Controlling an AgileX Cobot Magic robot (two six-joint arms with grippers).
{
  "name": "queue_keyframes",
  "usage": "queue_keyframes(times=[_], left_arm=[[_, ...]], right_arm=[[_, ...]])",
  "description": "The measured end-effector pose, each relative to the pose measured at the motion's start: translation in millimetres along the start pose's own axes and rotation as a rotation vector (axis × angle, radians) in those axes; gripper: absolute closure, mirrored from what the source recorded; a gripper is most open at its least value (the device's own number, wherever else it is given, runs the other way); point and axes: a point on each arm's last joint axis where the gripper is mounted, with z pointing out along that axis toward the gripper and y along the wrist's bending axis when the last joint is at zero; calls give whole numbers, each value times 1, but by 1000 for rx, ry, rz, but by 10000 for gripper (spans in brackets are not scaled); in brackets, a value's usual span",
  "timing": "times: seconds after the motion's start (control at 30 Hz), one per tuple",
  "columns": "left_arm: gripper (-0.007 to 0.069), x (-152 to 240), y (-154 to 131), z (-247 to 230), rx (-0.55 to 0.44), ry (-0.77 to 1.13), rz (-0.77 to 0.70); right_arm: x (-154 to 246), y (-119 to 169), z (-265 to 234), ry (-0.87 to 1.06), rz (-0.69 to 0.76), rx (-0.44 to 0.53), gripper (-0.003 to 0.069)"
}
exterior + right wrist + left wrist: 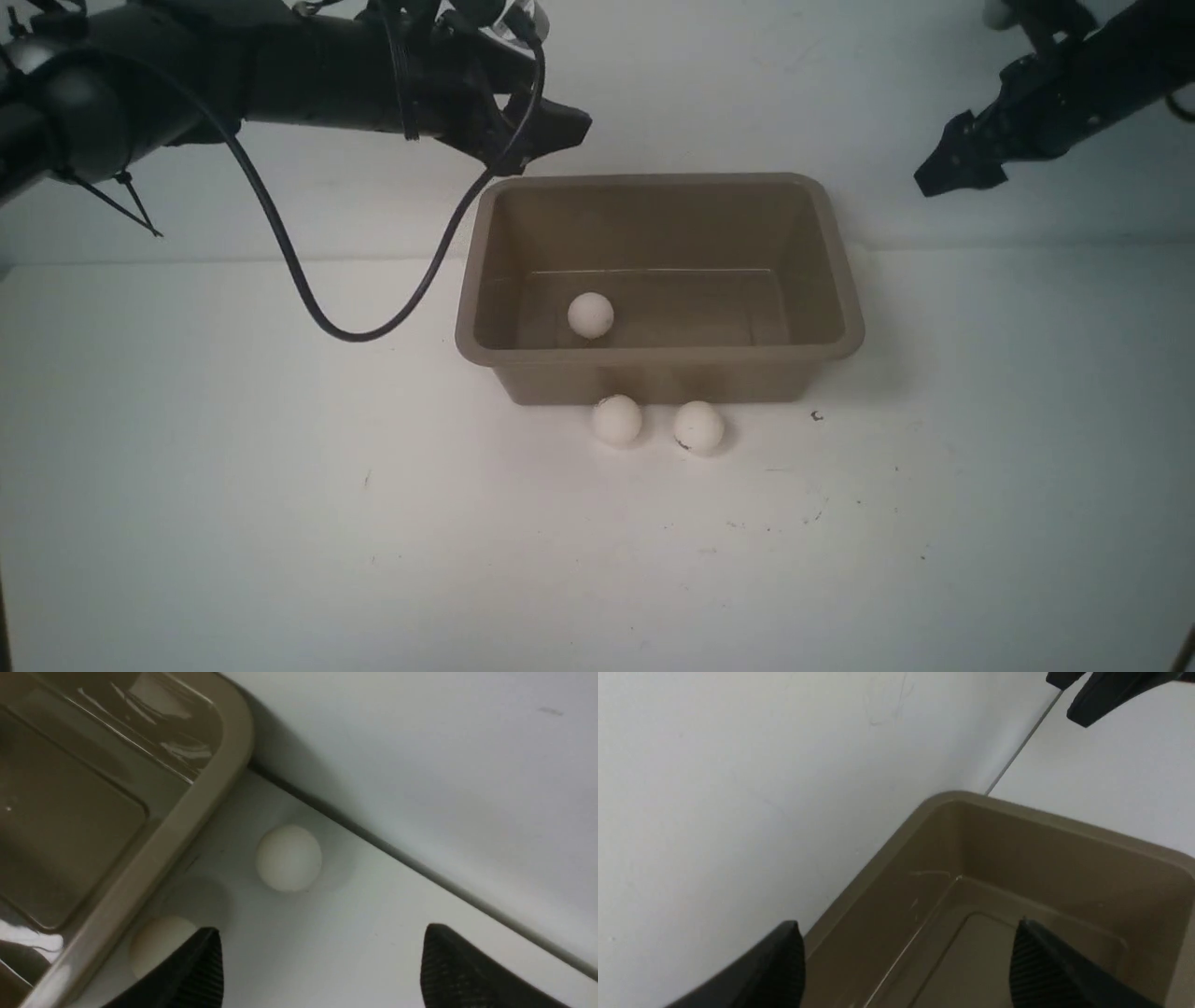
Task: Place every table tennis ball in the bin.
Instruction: Use the right arm to clamp the table tennis ball closest to it
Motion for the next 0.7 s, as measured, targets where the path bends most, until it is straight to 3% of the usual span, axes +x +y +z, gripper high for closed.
queue_keyframes(times=[0.3,0.7], left_arm=[[95,6,0,0,0,69,-13],[95,6,-1,-1,11,73,-43]], right_arm=[[9,0,31,-24,109,-89,144],[27,-7,76,-59,221,-120,144]])
